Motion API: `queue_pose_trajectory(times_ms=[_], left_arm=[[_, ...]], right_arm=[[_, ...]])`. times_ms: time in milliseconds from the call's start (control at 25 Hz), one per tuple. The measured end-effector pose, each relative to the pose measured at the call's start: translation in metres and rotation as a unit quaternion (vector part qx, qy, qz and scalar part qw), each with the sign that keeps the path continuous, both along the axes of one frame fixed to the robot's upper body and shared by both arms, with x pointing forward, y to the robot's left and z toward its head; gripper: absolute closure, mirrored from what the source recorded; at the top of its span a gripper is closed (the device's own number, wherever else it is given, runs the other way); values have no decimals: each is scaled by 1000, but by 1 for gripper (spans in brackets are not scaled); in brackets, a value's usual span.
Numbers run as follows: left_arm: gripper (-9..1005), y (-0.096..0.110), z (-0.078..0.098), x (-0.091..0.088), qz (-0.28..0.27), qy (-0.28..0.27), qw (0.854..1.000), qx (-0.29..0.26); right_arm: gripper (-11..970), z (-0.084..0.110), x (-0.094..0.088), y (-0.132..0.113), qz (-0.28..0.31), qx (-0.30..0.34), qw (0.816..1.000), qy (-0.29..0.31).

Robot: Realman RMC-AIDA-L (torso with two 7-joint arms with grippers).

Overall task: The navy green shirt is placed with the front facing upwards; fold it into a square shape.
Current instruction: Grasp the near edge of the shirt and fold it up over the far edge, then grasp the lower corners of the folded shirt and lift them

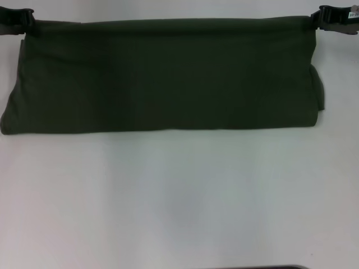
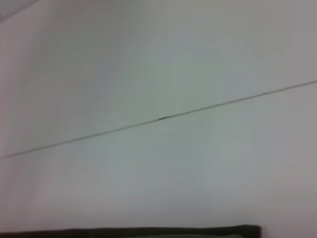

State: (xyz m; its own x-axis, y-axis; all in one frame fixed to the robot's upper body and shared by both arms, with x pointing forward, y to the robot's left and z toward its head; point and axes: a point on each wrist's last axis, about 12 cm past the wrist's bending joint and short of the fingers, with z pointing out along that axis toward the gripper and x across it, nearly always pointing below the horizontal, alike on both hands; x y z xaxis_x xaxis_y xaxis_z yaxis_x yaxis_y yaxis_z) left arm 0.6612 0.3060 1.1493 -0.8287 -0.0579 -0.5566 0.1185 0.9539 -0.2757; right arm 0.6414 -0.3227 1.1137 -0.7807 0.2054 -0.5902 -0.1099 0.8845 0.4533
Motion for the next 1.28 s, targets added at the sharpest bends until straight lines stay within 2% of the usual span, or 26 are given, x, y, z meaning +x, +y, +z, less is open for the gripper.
queue_pose_trajectory(times_ms=[160, 440, 640, 880, 960, 1080, 1280], left_arm=[[897, -2, 0, 3, 16, -5, 1000, -8], [889, 7, 2, 5, 51, 3, 998, -21], [678, 12, 2, 3, 57, 10, 998, -24], [591, 19, 4, -2, 59, 19, 997, -34], [562, 21, 7, -4, 57, 19, 997, -43], [518, 23, 12, -7, 33, 12, 997, -75], [434, 36, 30, -16, 9, -8, 987, -161]], right_arm=[[901, 0, 5, 1, -4, -13, 1000, -6], [899, 17, 21, -3, -2, -47, 999, -20], [721, 30, 31, -4, -4, -70, 997, -21], [471, 42, 29, -6, 17, -60, 998, 7], [436, 48, 26, -5, 40, -51, 998, 13], [383, 57, 22, -2, 70, -43, 996, 18], [284, 74, 17, -4, 86, -18, 996, 13]])
